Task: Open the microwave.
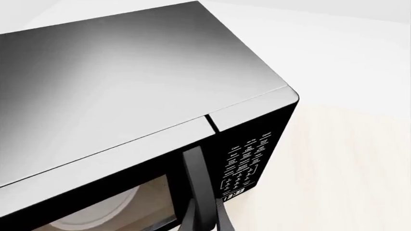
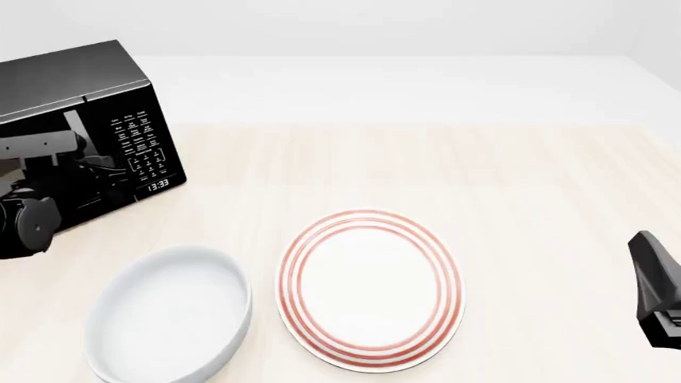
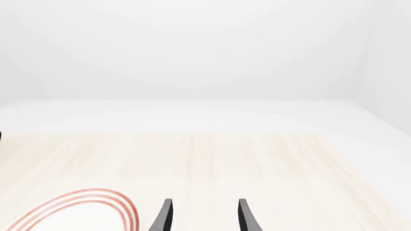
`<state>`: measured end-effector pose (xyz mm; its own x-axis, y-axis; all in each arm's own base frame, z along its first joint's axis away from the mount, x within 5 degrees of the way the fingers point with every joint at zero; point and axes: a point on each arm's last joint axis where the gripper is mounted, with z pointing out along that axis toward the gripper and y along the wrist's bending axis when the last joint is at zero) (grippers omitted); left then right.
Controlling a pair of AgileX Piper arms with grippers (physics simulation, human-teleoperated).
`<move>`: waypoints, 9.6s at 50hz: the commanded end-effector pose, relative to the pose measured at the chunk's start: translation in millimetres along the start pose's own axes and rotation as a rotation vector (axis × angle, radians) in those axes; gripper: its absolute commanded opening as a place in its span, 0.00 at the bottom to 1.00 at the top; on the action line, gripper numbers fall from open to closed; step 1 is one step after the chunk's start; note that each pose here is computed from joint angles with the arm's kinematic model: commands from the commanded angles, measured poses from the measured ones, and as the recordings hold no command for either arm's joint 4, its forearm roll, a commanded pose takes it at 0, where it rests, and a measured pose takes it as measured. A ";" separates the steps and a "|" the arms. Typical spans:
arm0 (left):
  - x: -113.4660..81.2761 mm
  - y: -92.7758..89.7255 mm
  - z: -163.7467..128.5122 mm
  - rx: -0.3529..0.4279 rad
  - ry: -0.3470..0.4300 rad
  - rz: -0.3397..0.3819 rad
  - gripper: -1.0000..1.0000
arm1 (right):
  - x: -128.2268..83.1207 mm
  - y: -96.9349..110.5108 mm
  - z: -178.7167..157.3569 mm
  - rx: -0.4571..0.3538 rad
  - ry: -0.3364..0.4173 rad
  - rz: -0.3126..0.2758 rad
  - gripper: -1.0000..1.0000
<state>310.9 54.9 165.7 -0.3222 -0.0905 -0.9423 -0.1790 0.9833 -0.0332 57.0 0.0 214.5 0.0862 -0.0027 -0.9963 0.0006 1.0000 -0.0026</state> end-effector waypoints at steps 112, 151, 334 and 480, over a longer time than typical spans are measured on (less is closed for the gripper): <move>5.7 -5.0 -85.0 0.020 -0.109 -0.049 0.00 | 0.0 0.0 0.0 0.000 0.000 0.000 1.00; 10.6 -7.4 -113.1 0.033 -0.124 -0.019 0.00 | 0.0 0.0 0.0 0.000 0.000 0.000 1.00; -36.3 -5.5 -232.6 0.020 -0.224 0.072 1.00 | 0.0 0.0 0.0 0.000 0.000 0.000 1.00; -189.0 -9.2 -142.6 0.010 0.220 0.147 1.00 | 0.0 0.0 0.0 0.000 0.000 0.000 1.00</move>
<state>224.9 40.7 397.1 -0.5081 0.0353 -0.8606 -0.1154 0.9874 0.1087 57.1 0.0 214.5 0.0862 -0.0027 -0.9963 0.0006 1.0000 -0.0026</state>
